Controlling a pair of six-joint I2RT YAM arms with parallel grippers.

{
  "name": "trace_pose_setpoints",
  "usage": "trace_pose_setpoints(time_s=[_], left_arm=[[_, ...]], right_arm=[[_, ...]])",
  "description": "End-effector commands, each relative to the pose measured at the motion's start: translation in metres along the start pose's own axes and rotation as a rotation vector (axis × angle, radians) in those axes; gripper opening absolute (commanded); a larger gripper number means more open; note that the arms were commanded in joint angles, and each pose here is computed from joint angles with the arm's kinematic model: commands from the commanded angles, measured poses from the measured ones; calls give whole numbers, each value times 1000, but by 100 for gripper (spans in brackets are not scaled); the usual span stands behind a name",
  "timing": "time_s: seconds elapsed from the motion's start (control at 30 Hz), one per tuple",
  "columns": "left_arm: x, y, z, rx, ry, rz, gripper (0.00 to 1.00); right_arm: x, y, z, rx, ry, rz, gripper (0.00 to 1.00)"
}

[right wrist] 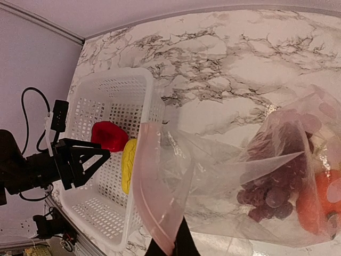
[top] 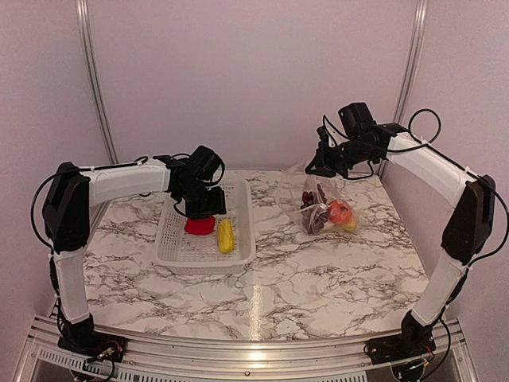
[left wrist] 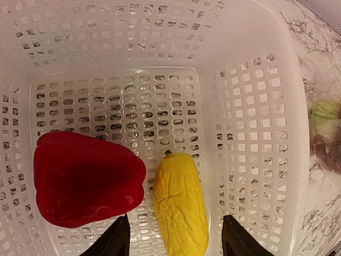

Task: Place the food in the zip-top bag and seal the zipper
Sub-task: Pick up the fake fruit from the bin.

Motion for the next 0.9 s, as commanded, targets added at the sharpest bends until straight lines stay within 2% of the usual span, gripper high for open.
trace_pose_setpoints(time_s=[0.0, 0.33, 0.87], left_arm=[[-4, 14, -2, 31, -12, 58, 59], [-10, 40, -2, 86, -23, 126, 60], [-12, 63, -1, 141, -8, 169, 58]], right_arm=[[13, -11, 10, 34, -35, -51, 0], [14, -9, 7, 40, -35, -46, 0], [14, -6, 3, 38, -27, -41, 0]])
Point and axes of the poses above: each gripper's point midway between its finger pads, its own y axis out along the fingers, its own z axis along the line the jaws close on, x = y × z, the point moved 7 cm from there along -y, back along the fingers, and after that the axes turned 15 degrees about -y, right-handed, at the moved point
